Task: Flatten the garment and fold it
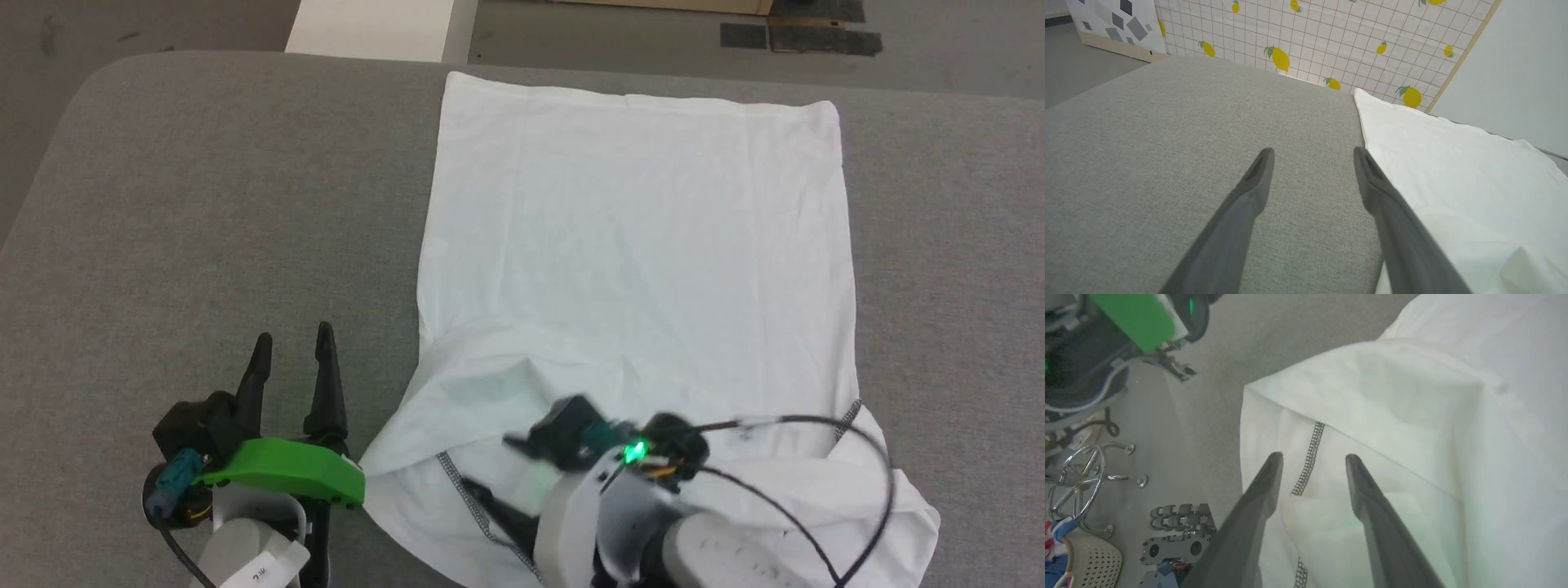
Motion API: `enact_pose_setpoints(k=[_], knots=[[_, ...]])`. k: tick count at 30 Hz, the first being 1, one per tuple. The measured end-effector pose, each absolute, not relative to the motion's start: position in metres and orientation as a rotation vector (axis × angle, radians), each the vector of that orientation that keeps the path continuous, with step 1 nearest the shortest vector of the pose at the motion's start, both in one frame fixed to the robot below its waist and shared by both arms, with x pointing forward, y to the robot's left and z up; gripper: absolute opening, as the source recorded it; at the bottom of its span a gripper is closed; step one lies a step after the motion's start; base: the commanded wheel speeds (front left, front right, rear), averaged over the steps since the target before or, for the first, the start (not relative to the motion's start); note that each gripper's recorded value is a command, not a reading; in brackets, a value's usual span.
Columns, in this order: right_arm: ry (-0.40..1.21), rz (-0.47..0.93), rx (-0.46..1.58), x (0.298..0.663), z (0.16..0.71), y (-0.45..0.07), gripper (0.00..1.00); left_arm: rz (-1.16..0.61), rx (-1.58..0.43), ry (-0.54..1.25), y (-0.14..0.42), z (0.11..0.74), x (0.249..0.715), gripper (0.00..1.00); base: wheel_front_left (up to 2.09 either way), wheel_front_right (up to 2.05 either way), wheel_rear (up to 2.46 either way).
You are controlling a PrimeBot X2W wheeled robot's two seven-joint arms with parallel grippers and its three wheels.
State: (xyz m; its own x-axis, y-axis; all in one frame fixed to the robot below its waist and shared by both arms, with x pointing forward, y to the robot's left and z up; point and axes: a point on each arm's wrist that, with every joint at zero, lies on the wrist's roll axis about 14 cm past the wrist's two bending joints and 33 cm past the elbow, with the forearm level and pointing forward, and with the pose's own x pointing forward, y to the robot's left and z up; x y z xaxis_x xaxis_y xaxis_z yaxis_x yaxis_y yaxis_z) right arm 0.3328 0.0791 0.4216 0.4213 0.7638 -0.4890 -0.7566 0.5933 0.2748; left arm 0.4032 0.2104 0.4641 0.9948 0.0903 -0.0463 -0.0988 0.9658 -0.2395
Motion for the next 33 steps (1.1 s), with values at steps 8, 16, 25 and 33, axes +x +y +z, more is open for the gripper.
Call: enact_pose_setpoints(k=[8, 16, 25, 33], knots=[[0.223, 0.703, 0.198, 0.405, 0.523, 0.020, 1.00, 0.059, -0.246, 0.011, 0.202, 0.472, 0.409, 1.00, 0.00, 0.00, 0.00], [0.043, 0.280, 0.140, 0.436, 0.544, -0.113, 1.00, -0.044, -0.226, -0.009, 0.175, 0.481, 0.430, 1.00, 0.00, 0.00, 0.00], [0.088, 0.060, 0.072, 0.442, 0.502, -0.186, 1.00, -0.207, -0.102, -0.041, 0.148, 0.504, 0.501, 1.00, 0.00, 0.00, 0.00], [0.133, -0.016, 0.056, 0.459, 0.468, -0.213, 1.00, -0.285, 0.005, 0.050, 0.140, 0.500, 0.585, 1.00, 0.00, 0.00, 0.00]])
